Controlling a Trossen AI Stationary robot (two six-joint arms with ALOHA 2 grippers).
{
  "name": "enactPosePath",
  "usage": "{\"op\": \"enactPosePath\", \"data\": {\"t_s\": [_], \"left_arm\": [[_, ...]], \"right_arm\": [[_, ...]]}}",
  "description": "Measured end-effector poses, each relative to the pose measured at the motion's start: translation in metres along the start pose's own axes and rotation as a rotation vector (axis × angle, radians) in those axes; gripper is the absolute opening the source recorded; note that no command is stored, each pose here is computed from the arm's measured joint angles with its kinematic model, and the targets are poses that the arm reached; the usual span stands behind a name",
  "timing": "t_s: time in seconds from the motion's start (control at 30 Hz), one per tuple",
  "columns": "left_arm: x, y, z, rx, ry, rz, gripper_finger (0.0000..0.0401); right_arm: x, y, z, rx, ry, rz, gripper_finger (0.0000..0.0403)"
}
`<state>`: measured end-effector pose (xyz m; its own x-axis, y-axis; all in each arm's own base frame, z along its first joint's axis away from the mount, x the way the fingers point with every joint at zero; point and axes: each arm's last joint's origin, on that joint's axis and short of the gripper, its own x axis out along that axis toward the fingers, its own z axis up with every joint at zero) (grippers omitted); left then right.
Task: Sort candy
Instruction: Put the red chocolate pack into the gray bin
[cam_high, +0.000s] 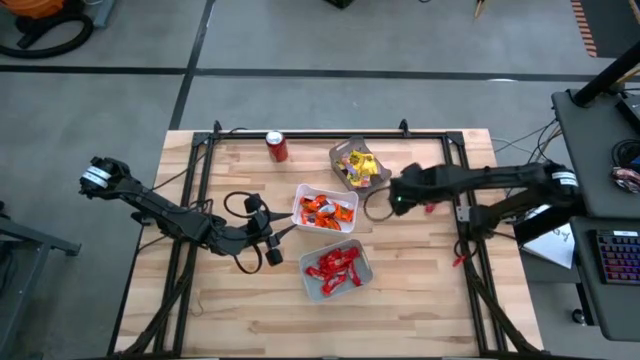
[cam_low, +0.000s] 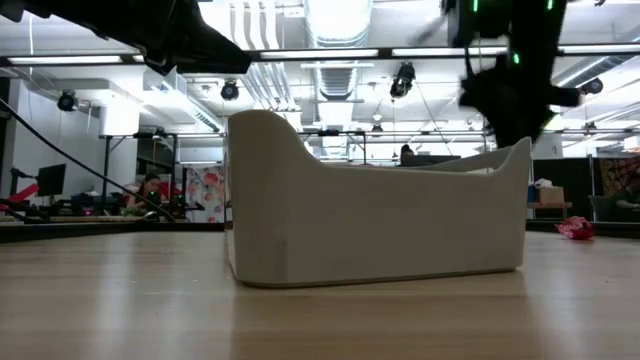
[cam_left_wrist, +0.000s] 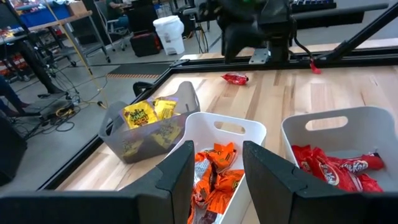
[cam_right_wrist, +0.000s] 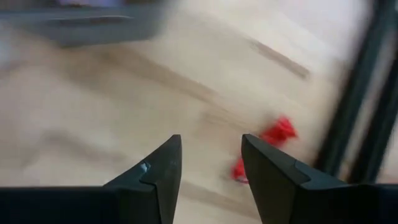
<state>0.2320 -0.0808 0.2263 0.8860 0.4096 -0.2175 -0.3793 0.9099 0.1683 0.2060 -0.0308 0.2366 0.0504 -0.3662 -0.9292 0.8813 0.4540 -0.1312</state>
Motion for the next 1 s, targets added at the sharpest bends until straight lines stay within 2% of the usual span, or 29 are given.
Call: {"op": "enactPosePath", "data": {"t_s": [0.17, 0.33, 0.47, 0.67, 0.87, 1.0], "left_arm": [[0.0, 0.0, -0.001, 0.013, 0.01, 0.001, 0.0121], [0.0, 0.0, -0.002, 0.02, 0.016, 0.001, 0.0121], [0.0, 0.0, -0.005, 0.027, 0.023, 0.002, 0.0121], [0.0, 0.001, -0.006, 0.029, 0.024, 0.002, 0.0121], [0.0, 0.001, -0.006, 0.025, 0.024, 0.002, 0.0121], [0.0, 0.001, -0.006, 0.021, 0.024, 0.002, 0.0121]], "right_arm": [[0.034, -0.025, 0.007, 0.172, 0.092, -0.137, 0.0162], [0.064, -0.041, 0.005, 0.243, 0.215, -0.224, 0.0162], [0.077, -0.046, 0.002, 0.264, 0.268, -0.265, 0.0162], [0.096, -0.04, -0.002, 0.278, 0.272, -0.248, 0.0162], [0.115, -0.041, -0.012, 0.286, 0.324, -0.32, 0.0162], [0.123, -0.037, -0.012, 0.266, 0.312, -0.291, 0.016]]}}
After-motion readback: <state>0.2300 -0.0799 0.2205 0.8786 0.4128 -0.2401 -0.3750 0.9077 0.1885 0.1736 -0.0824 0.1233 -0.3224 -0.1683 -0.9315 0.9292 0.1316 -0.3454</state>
